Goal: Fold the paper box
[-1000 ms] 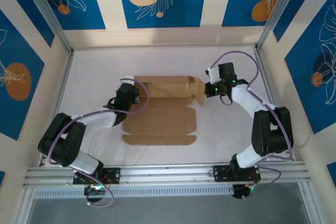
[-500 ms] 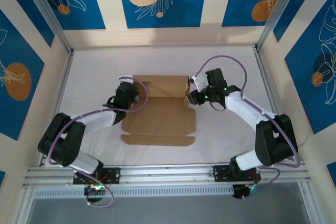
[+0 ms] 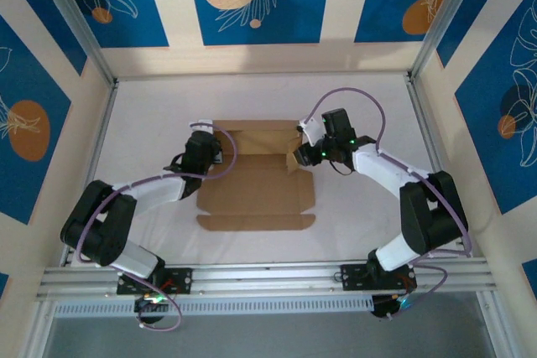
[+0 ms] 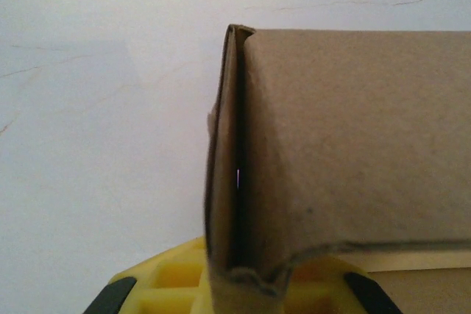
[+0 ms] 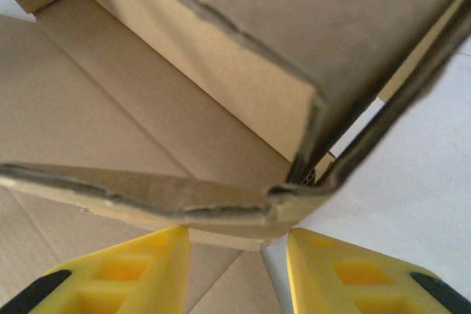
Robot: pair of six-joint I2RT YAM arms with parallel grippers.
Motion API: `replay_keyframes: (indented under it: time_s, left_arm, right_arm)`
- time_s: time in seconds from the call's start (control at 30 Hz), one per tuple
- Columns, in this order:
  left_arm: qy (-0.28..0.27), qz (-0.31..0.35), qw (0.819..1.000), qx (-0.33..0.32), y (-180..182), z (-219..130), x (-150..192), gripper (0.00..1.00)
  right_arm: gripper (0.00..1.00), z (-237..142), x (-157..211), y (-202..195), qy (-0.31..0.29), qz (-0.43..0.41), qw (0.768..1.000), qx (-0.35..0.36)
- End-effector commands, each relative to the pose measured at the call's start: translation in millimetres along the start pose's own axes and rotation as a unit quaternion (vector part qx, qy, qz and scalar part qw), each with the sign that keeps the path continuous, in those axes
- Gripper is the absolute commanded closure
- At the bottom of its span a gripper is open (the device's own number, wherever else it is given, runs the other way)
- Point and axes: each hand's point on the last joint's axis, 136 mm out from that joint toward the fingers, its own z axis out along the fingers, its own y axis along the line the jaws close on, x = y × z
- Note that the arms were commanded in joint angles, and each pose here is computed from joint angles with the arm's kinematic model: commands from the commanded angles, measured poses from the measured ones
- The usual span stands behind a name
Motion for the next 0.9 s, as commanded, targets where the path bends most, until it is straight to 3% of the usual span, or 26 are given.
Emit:
replay_keyframes:
  time_s: [0.0,0.4,0.87]
  left_arm:
    - [-0.012,-0.015,0.999,0.025,-6.7,-2.6,-8.4,1.0]
    - [-0.007,0.001,0.999,0.038,-11.6,-1.0,-4.1,1.0]
    - [-0.008,0.045,0.997,0.063,-16.9,-7.5,0.2,1.0]
  right_arm:
    - [0.6,3.8,-21.9,-3.0,-0.026,-0.028,0.999,0.006]
    - [0.59,30.1,-40.3,-4.7,-0.037,-0.049,0.998,0.006]
    - [0.56,39.2,-62.2,-42.0,-0.078,-0.068,0.989,0.102]
